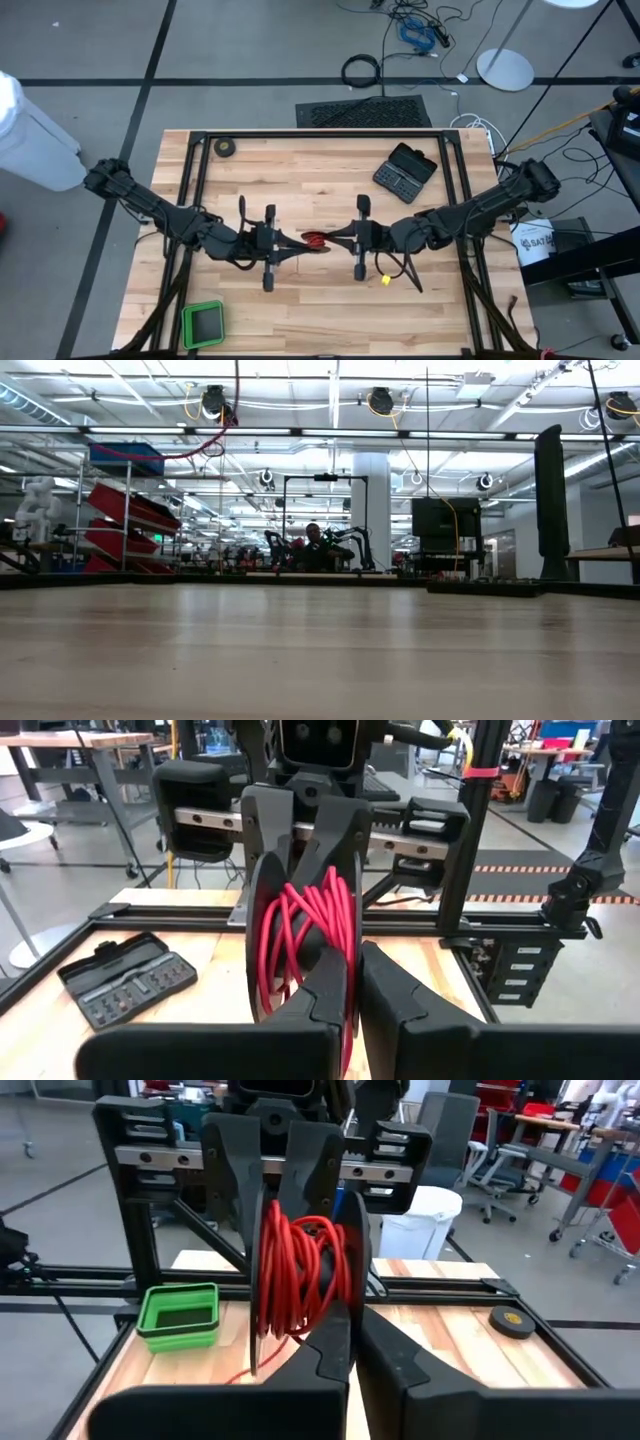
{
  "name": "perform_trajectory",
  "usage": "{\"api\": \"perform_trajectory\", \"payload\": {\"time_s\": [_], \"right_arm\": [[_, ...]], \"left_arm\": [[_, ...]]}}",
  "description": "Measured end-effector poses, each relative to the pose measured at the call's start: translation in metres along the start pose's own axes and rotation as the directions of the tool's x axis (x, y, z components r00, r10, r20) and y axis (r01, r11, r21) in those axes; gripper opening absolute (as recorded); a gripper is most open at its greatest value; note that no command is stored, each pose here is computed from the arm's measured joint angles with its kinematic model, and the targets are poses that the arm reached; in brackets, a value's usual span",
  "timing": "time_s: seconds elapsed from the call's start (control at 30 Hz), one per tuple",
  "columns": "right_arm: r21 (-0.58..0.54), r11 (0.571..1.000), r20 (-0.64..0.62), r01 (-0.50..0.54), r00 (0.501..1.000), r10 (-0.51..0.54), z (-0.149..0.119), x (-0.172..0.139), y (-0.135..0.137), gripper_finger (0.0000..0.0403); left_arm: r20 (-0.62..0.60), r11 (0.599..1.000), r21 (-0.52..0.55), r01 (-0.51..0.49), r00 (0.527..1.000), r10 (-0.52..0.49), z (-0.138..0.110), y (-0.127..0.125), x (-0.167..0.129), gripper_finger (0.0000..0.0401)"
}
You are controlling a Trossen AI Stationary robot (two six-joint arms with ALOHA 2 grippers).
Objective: Coil cords
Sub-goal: Coil the red wire into the spool
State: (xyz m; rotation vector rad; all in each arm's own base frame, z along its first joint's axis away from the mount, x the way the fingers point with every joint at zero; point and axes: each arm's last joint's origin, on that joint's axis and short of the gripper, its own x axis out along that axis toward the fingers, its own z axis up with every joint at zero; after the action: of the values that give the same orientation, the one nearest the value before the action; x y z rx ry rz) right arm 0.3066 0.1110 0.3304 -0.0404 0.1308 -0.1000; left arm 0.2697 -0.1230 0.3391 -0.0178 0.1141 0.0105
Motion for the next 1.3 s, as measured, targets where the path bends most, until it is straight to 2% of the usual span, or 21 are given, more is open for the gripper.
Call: {"api": "perform_trajectory", "payload": {"time_s": [0.33,0.57,0.7,0.93,1.17,1.3], "right_arm": [[-0.019,1.0,0.013,0.009,1.0,-0.009,0.002,-0.001,-0.003,0.0001],[-0.026,1.0,0.033,0.014,0.999,-0.013,0.008,-0.005,-0.008,0.0],[-0.022,0.999,0.035,0.027,0.999,-0.026,0.009,-0.004,-0.011,0.0],[-0.016,0.998,0.031,0.055,0.998,-0.054,0.009,-0.004,-0.014,0.0],[-0.017,0.998,0.019,0.061,0.998,-0.06,0.012,-0.008,-0.02,0.0],[-0.013,0.998,0.019,0.057,0.998,-0.057,0.012,-0.008,-0.02,0.0]], "left_arm": [[-0.004,1.0,0.008,-0.002,1.0,0.002,0.0,0.0,0.0,0.0022],[0.011,1.0,0.01,0.011,1.0,-0.011,0.005,-0.005,-0.011,0.009],[0.022,0.999,0.027,-0.047,0.999,0.046,0.007,-0.009,-0.018,0.0116],[-0.001,0.986,0.086,-0.145,0.989,0.146,0.004,-0.017,-0.029,0.012],[-0.098,0.954,0.082,-0.288,0.95,0.295,-0.014,-0.021,-0.039,0.0121],[-0.097,0.929,0.103,-0.356,0.926,0.365,-0.022,-0.027,-0.039,0.0121]]}}
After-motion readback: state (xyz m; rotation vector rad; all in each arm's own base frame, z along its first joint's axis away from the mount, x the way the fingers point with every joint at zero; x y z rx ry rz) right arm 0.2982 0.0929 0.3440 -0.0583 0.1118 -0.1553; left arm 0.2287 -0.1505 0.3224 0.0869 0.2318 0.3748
